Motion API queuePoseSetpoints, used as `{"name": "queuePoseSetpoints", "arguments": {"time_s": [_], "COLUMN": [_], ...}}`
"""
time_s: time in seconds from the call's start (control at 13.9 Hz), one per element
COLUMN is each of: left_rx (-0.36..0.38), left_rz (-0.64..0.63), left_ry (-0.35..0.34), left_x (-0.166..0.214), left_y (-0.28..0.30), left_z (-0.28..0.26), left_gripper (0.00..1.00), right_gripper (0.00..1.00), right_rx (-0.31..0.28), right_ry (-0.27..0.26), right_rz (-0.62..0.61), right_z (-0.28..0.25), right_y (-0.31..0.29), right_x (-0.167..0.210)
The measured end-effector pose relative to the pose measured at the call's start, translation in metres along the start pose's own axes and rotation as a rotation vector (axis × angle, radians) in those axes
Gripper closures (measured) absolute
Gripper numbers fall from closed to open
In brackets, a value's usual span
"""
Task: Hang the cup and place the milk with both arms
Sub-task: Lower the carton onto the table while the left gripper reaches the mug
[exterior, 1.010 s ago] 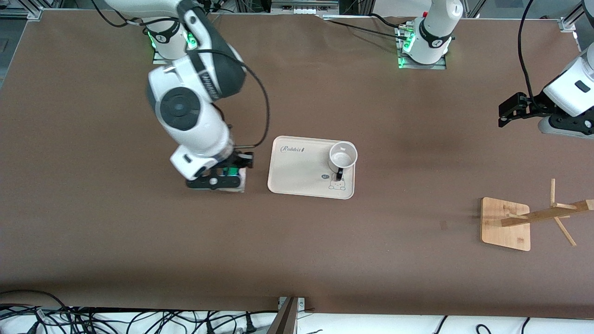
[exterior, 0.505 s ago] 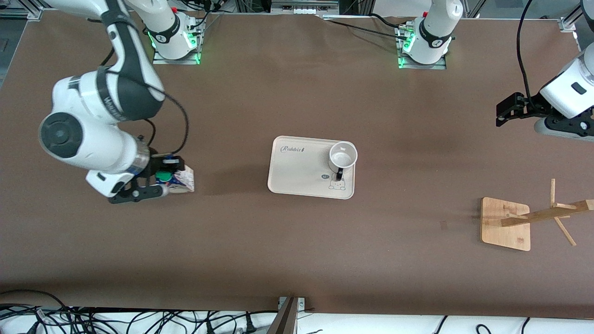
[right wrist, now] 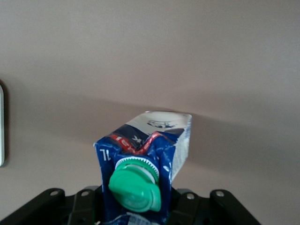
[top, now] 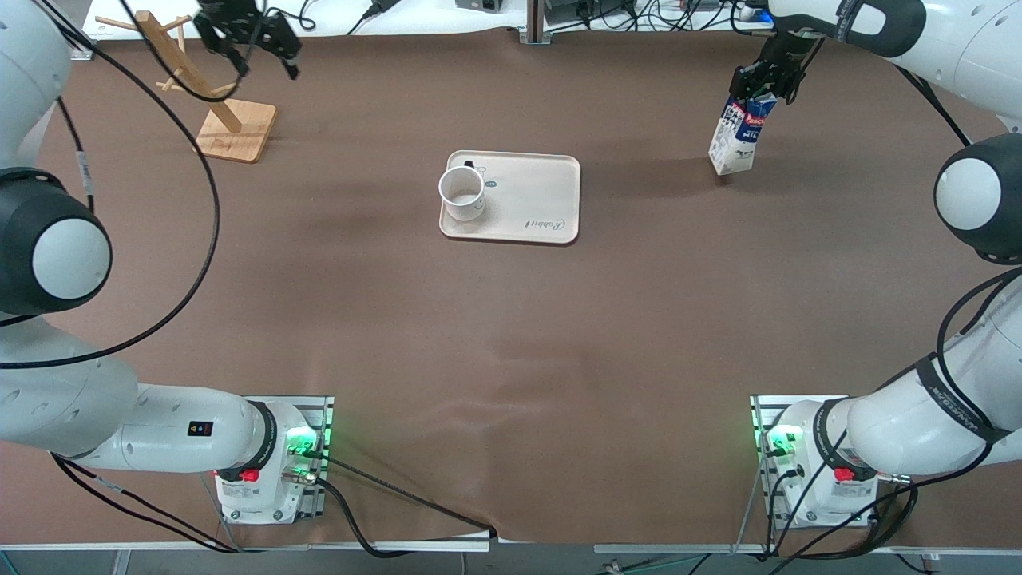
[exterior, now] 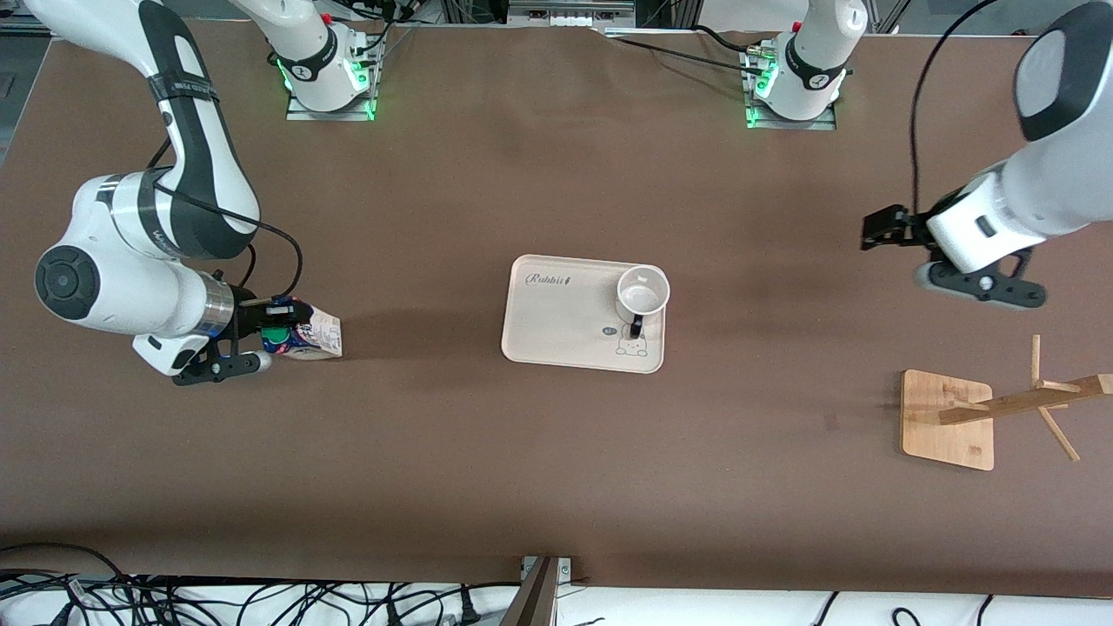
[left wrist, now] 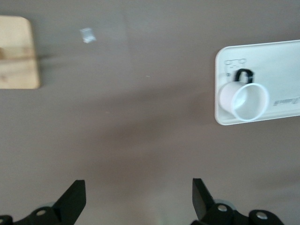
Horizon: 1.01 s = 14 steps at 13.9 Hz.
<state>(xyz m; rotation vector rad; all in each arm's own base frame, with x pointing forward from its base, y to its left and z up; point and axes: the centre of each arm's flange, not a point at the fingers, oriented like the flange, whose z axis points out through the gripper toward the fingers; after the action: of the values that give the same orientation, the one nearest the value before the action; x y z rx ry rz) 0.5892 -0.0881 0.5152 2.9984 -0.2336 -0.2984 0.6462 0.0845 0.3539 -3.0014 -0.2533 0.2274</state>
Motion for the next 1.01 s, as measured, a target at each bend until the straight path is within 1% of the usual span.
{"name": "queuePoseSetpoints", "arguments": {"time_s": [0.07,0.22,0.29,0.36,0.43,0.51,0.58,0.65,0.72,0.79,0.94,1.01], "left_rx": [-0.014,-0.01,-0.002,0.014,0.035,0.061,0.091,0.122,0.148,0.159,0.153,0.143], "left_rz": [0.002,0.034,0.049,0.066,0.09,0.112,0.128,0.145,0.161,0.168,0.122,0.1], "left_ry": [-0.009,0.001,0.01,0.014,0.012,0.005,-0.002,-0.007,-0.01,-0.005,0.041,0.075], "left_x": [0.008,0.028,0.036,0.042,0.045,0.046,0.047,0.047,0.049,0.051,0.052,0.05], "left_y": [0.019,0.077,0.112,0.148,0.181,0.208,0.227,0.236,0.24,0.245,0.261,0.27], "left_z": [0.013,0.047,0.068,0.093,0.12,0.146,0.169,0.185,0.199,0.21,0.237,0.251], "left_gripper": [0.0,0.0,0.0,0.0,0.0,0.0,0.0,0.0,0.0,0.0,0.0,0.0], "right_gripper": [0.71,0.7,0.7,0.67,0.67,0.61,0.51,0.42,0.3,0.22,0.01,0.0], "right_rx": [-0.002,-0.006,-0.009,-0.011,-0.012,-0.012,-0.013,-0.013,-0.014,-0.012,-0.007,-0.01], "right_ry": [0.01,0.028,0.037,0.043,0.046,0.049,0.055,0.07,0.089,0.098,0.098,0.099], "right_rz": [0.001,0.007,0.01,0.012,0.014,0.014,0.013,0.011,0.007,0.003,-0.006,-0.012], "right_z": [0.005,0.017,0.025,0.031,0.033,0.033,0.031,0.024,0.011,-0.004,-0.043,-0.064], "right_y": [0.001,0.004,0.005,0.007,0.008,0.008,0.008,0.007,0.005,0.002,-0.004,-0.006], "right_x": [0.0,-0.001,-0.002,-0.003,-0.004,-0.004,-0.003,-0.002,0.0,0.001,0.0,-0.002]}}
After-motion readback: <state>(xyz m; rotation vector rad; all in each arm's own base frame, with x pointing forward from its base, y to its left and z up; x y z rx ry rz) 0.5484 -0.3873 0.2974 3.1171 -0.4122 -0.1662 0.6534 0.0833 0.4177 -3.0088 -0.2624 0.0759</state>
